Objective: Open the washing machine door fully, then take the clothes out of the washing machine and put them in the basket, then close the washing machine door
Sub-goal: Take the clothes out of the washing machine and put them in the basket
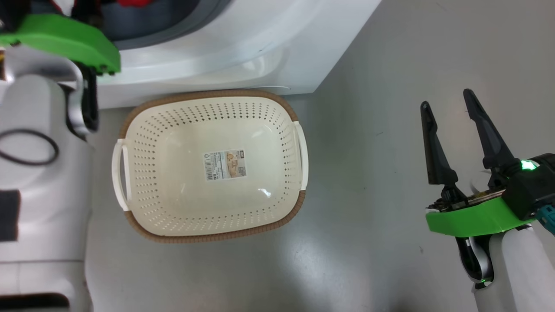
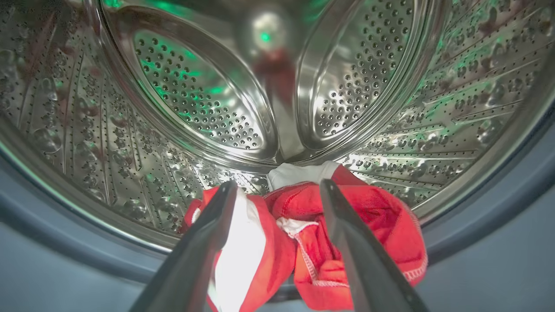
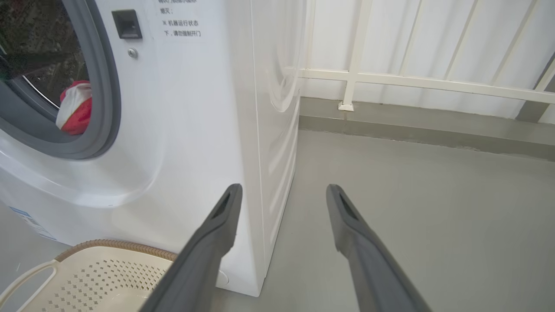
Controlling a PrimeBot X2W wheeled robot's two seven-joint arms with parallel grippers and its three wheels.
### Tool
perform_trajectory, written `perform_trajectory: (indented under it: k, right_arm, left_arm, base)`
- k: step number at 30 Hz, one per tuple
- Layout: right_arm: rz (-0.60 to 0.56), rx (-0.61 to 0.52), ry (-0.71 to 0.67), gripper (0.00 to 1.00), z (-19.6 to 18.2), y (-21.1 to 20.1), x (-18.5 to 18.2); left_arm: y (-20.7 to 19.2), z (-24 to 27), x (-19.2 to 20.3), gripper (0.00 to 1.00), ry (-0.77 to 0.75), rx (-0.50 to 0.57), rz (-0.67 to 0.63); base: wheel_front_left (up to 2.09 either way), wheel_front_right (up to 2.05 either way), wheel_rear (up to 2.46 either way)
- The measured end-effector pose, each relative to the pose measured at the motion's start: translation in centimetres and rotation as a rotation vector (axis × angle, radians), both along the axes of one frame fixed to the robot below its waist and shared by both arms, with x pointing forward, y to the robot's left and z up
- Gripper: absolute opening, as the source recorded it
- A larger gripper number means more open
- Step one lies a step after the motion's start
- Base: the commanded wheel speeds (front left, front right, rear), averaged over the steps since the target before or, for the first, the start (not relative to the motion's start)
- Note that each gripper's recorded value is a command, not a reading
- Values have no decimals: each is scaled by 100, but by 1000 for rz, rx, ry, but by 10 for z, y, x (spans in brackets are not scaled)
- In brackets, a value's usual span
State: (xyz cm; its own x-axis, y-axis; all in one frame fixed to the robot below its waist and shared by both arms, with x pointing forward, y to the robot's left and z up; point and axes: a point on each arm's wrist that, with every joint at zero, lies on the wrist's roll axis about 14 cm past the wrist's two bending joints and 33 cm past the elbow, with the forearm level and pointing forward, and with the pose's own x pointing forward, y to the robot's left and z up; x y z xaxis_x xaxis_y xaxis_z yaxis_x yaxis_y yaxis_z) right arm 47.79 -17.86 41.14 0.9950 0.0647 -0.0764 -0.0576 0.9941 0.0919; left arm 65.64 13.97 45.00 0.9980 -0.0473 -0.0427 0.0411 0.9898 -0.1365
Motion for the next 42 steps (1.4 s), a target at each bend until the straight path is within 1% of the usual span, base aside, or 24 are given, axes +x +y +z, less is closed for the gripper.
perform_trajectory:
  k: [4,5,12,25,29,34,35,36,42]
  right_arm:
    - [1,1,21,100,-6,0,-4]
    - [1,1,21,100,-6,0,-4]
    - [1,-5,19,100,-2,-2,-6]
    - [-32,4,35,100,-4,-14,-12]
    - [-38,9,40,100,-5,-15,-13]
    - [-41,16,46,100,-8,-16,-13]
    - [-41,16,48,100,-9,-16,-13]
    - [-40,16,49,100,-9,-15,-13]
    - [-33,19,40,100,-9,-13,-6]
  left_arm:
    - [7,-16,12,100,93,33,15]
    - [7,-16,12,100,93,33,15]
    - [16,-42,16,100,228,80,40]
    - [11,-91,10,100,480,101,29]
    - [10,-102,6,100,537,114,20]
    - [11,-104,8,100,552,151,8]
    - [11,-106,7,47,562,152,1]
    - [10,-107,8,0,564,153,-4]
    - [8,-105,12,0,531,153,-18]
  base:
    - [0,0,0]
    - [0,0,0]
    - [0,0,0]
    - [0,0,0]
    - [0,0,0]
    - [0,0,0]
    - [0,0,0]
    - [0,0,0]
    - [0,0,0]
